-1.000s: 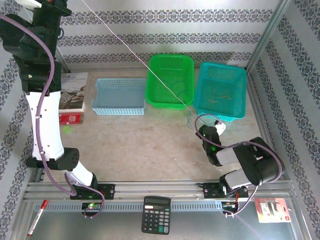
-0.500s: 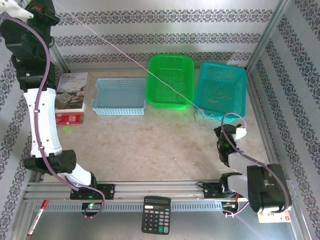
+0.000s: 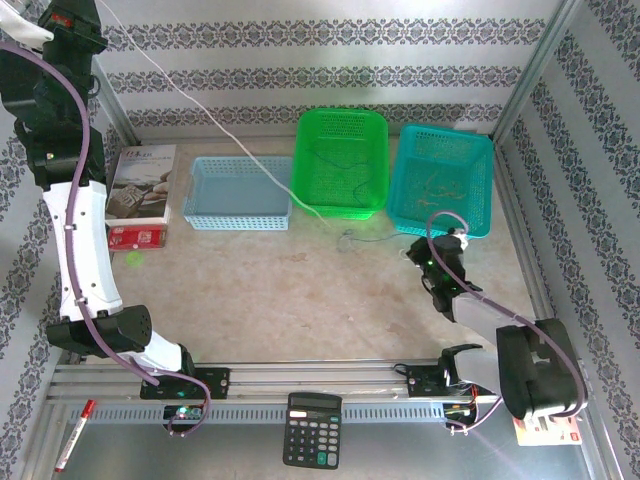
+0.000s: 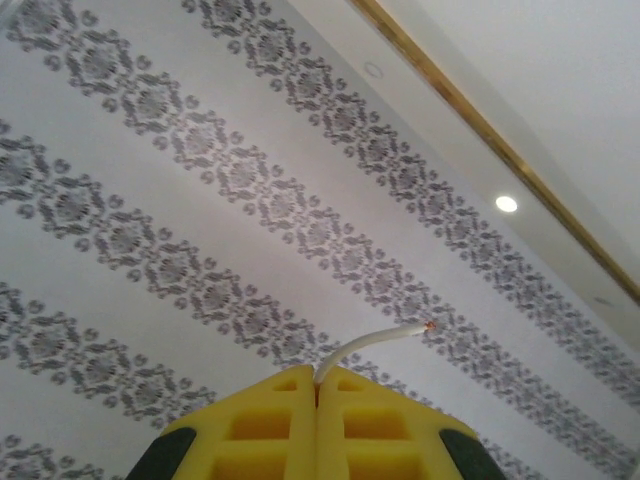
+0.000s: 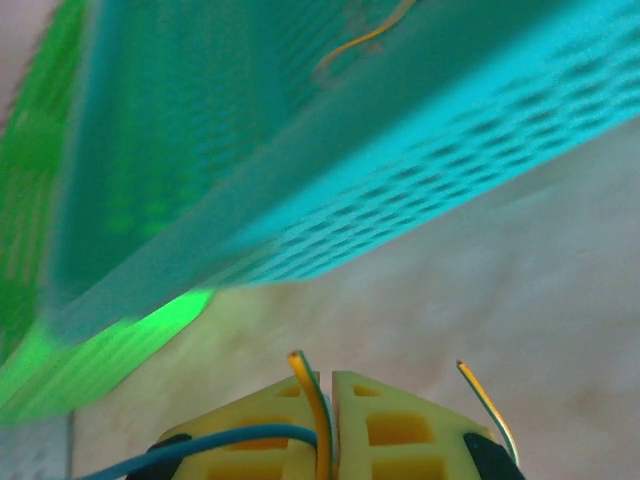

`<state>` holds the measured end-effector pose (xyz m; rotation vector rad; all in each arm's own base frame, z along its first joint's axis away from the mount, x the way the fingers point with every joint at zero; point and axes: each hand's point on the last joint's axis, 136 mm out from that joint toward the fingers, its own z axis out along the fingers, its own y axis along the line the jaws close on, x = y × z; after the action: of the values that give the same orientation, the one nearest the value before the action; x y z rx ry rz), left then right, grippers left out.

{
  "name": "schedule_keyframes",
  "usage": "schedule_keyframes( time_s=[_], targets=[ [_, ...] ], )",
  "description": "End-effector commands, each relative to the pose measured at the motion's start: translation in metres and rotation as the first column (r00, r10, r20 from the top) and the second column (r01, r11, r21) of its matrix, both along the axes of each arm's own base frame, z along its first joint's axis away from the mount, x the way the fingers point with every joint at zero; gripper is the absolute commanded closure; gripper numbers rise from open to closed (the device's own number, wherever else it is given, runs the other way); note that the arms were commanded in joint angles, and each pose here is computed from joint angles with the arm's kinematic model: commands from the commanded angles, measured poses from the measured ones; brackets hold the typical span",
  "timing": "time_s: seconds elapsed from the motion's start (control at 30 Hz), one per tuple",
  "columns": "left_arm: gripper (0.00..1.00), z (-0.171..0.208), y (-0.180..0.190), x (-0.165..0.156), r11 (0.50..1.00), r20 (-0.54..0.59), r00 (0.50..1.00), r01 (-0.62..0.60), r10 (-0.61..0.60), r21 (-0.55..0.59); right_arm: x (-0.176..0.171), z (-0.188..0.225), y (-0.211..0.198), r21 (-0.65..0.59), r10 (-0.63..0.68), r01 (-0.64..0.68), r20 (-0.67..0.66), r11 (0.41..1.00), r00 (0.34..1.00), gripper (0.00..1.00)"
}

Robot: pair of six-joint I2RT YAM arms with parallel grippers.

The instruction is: Untangle the cables

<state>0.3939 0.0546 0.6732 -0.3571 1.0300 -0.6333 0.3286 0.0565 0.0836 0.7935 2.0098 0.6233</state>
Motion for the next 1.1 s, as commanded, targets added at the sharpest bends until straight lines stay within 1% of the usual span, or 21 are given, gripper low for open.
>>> schedule_keyframes(
  time_s=[0.0,0.13,0.23,0.27,0.37,0.47,0.63,0.73,0.8,0.9,0.97,1.07],
  targets=[
    [1.0,0.023,-0.019,-0.023,0.992,0.104,0.986,0.128,-0.128,0.011,-0.003,0.011,0.035,-0.06,0.154,-0.152,0.033,0.987,0.987,1.0],
    [1.0,0.02,-0.037,-0.025,0.969,0.117,0.962,0.248,-0.246,0.003,-0.007,0.012,0.066,-0.073,0.26,-0.256,0.043,0.964,0.965,1.0],
    [1.0,0.015,-0.06,-0.031,0.946,0.105,0.94,0.323,-0.325,0.034,-0.01,0.009,0.083,-0.084,0.329,-0.326,0.038,0.942,0.943,1.0],
    [1.0,0.013,-0.069,-0.033,0.937,0.097,0.932,0.347,-0.35,0.046,-0.003,0.021,0.089,-0.085,0.345,-0.339,0.068,0.937,0.936,1.0],
    [1.0,-0.005,-0.095,-0.039,0.909,0.056,0.908,0.412,-0.416,0.066,0.0,0.027,0.099,-0.097,0.391,-0.383,0.08,0.919,0.917,1.0],
    [1.0,-0.035,-0.119,-0.047,0.882,0.002,0.884,0.467,-0.468,0.067,0.003,0.033,0.104,-0.116,0.414,-0.403,0.092,0.908,0.906,1.0],
    [1.0,-0.108,-0.161,-0.059,0.848,-0.137,0.849,0.524,-0.511,0.08,0.007,0.042,0.11,-0.139,0.453,-0.438,0.098,0.888,0.886,1.0],
    [1.0,-0.168,-0.188,-0.065,0.829,-0.257,0.817,0.552,-0.516,0.092,0.009,0.044,0.115,-0.147,0.475,-0.46,0.094,0.876,0.875,1.0],
    [1.0,-0.215,-0.202,-0.066,0.817,-0.349,0.786,0.57,-0.511,0.086,0.01,0.043,0.116,-0.156,0.485,-0.469,0.083,0.869,0.871,1.0],
    [1.0,-0.279,-0.221,-0.068,0.796,-0.454,0.726,0.602,-0.516,0.058,0.012,0.042,0.118,-0.163,0.496,-0.48,0.074,0.862,0.865,1.0],
    [1.0,-0.317,-0.23,-0.069,0.792,-0.514,0.694,0.609,-0.504,0.046,0.013,0.042,0.12,-0.168,0.507,-0.491,0.069,0.855,0.859,1.0],
    [1.0,-0.373,-0.249,-0.073,0.771,-0.609,0.637,0.634,-0.472,0.066,0.014,0.043,0.122,-0.181,0.518,-0.501,0.061,0.847,0.853,1.0]
  ],
)
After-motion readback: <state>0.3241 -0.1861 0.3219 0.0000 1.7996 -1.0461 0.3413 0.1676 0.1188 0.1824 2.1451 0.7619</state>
